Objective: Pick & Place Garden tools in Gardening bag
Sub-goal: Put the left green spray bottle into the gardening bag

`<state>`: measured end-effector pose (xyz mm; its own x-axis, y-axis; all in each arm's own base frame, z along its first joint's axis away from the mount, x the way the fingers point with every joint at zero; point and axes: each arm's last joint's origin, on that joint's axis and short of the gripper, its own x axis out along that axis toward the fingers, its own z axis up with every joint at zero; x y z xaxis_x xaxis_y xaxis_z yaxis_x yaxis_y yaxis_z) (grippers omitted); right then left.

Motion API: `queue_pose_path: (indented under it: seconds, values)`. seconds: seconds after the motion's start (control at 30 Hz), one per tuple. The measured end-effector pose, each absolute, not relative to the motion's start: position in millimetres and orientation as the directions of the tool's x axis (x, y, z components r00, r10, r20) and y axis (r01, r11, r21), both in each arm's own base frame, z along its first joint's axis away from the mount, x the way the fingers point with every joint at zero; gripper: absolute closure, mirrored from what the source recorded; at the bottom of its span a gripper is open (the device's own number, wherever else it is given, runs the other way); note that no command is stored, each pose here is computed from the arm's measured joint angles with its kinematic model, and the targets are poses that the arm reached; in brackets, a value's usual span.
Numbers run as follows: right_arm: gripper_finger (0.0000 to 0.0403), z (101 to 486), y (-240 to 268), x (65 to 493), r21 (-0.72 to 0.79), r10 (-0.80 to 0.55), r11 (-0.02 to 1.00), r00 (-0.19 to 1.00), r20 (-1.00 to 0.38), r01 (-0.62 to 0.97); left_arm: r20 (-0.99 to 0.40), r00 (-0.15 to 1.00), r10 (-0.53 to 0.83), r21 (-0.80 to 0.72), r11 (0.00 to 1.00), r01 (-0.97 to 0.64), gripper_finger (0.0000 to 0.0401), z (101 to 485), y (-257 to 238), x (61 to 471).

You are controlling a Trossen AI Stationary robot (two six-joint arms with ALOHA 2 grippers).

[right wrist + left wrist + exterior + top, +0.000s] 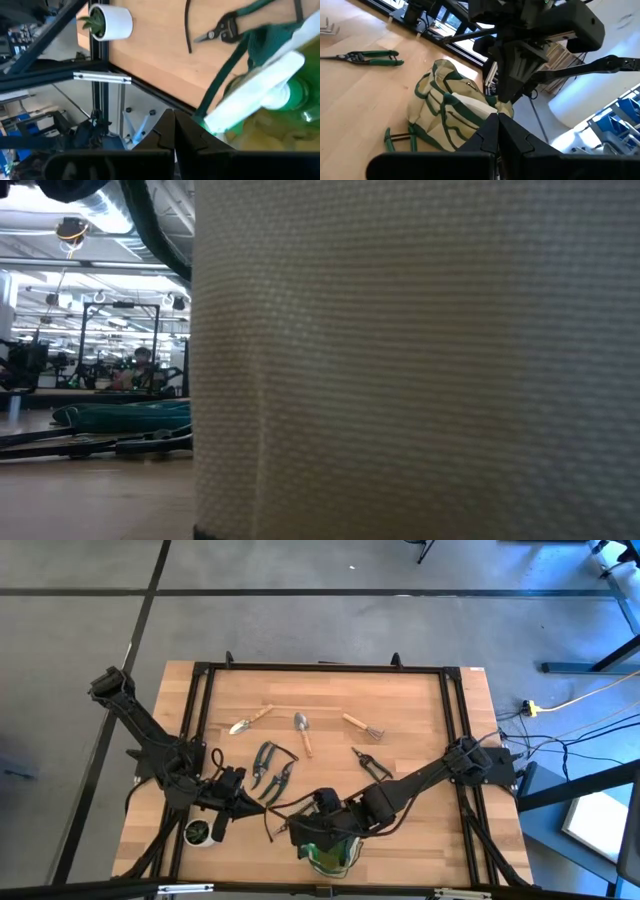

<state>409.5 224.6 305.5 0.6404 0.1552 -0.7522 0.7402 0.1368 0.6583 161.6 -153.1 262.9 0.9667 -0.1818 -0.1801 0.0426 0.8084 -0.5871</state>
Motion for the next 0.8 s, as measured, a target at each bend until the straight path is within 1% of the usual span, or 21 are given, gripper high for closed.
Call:
queue_pose_path:
  seconds: [0.1,0.43,0.57,0.7,0.8]
  values:
    - [0.0403,304.4,221.4,411.1,0.652,0.151,0.138,0.635,-0.758,0.746,-0.182,0.966,-0.181,-0.585,0.810,0.042,0.0398,262.7,-153.1,161.6]
    - [0.0403,272.8,228.3,423.5,0.586,0.226,0.150,0.549,-0.805,0.796,-0.205,0.963,-0.177,-0.569,0.822,0.030,0.0398,260.1,-152.6,161.1]
    - [0.0403,270.6,226.6,421.1,0.556,0.209,0.153,0.523,-0.826,0.817,-0.205,0.963,-0.178,-0.574,0.819,0.029,0.0400,260.1,-152.6,161.1]
    - [0.0403,267.3,228.0,414.7,0.502,0.205,0.169,0.468,-0.860,0.848,-0.207,0.962,-0.178,-0.578,0.816,0.027,0.0398,259.8,-152.6,161.1]
    - [0.0403,266.8,232.6,411.5,0.494,0.207,0.167,0.460,-0.864,0.853,-0.208,0.961,-0.181,-0.579,0.815,0.028,0.0400,259.8,-152.7,161.0]
